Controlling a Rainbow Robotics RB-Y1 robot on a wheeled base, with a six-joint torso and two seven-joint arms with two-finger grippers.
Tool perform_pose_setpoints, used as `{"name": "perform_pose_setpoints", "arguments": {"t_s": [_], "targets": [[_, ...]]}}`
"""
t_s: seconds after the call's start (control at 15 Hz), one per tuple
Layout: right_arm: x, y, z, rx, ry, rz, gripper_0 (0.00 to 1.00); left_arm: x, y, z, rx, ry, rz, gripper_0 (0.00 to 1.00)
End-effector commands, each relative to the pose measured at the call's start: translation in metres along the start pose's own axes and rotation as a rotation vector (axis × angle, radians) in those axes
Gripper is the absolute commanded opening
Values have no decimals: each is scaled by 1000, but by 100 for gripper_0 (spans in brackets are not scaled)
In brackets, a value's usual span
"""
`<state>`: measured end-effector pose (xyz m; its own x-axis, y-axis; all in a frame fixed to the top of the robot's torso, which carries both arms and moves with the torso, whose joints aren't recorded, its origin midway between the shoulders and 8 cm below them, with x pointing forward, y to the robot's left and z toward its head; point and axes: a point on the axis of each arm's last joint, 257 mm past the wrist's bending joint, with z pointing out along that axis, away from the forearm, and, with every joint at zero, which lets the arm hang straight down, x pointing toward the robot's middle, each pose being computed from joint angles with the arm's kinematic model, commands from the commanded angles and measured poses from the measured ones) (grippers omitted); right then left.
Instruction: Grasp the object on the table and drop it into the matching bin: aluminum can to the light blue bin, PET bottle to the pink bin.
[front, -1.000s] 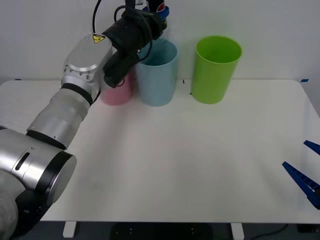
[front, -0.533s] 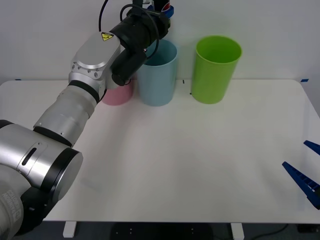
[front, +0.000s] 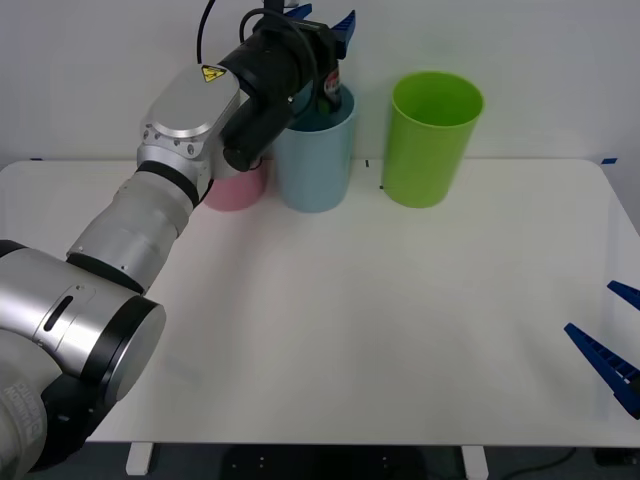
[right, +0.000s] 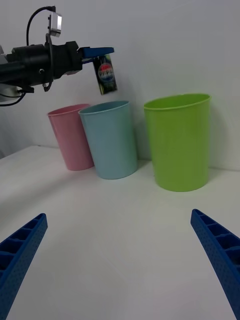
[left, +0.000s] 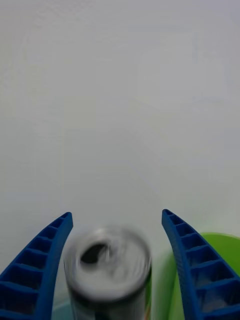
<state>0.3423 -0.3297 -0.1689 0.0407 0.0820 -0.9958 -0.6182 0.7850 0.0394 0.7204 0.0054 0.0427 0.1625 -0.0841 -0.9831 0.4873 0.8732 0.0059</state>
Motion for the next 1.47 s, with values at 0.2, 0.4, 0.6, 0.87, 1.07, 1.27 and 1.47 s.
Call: {"name": "perform_pose_setpoints", "arguments": {"t_s": [0.2,0.4,0.6,0.87,1.07,1.27,1.47], "targets": [[0,0,0,0,0,0,100,0,2,-1,-4,-1,-12,100],[0,0,0,0,0,0,100,0,0,-1,2,-1,-20,100],[0,0,0,0,0,0,100,1,-2,-1,13,-1,-41,100],[0,0,0,0,0,0,100,3,-11,-4,67,4,-76,100],[0,0,0,0,0,0,100,8,-7,-15,130,19,-117,100],[0,0,0,0,0,0,100,6,-2,-37,163,4,-149,100],[0,0,0,0,0,0,100,12,17,-71,156,-19,-160,100]]}}
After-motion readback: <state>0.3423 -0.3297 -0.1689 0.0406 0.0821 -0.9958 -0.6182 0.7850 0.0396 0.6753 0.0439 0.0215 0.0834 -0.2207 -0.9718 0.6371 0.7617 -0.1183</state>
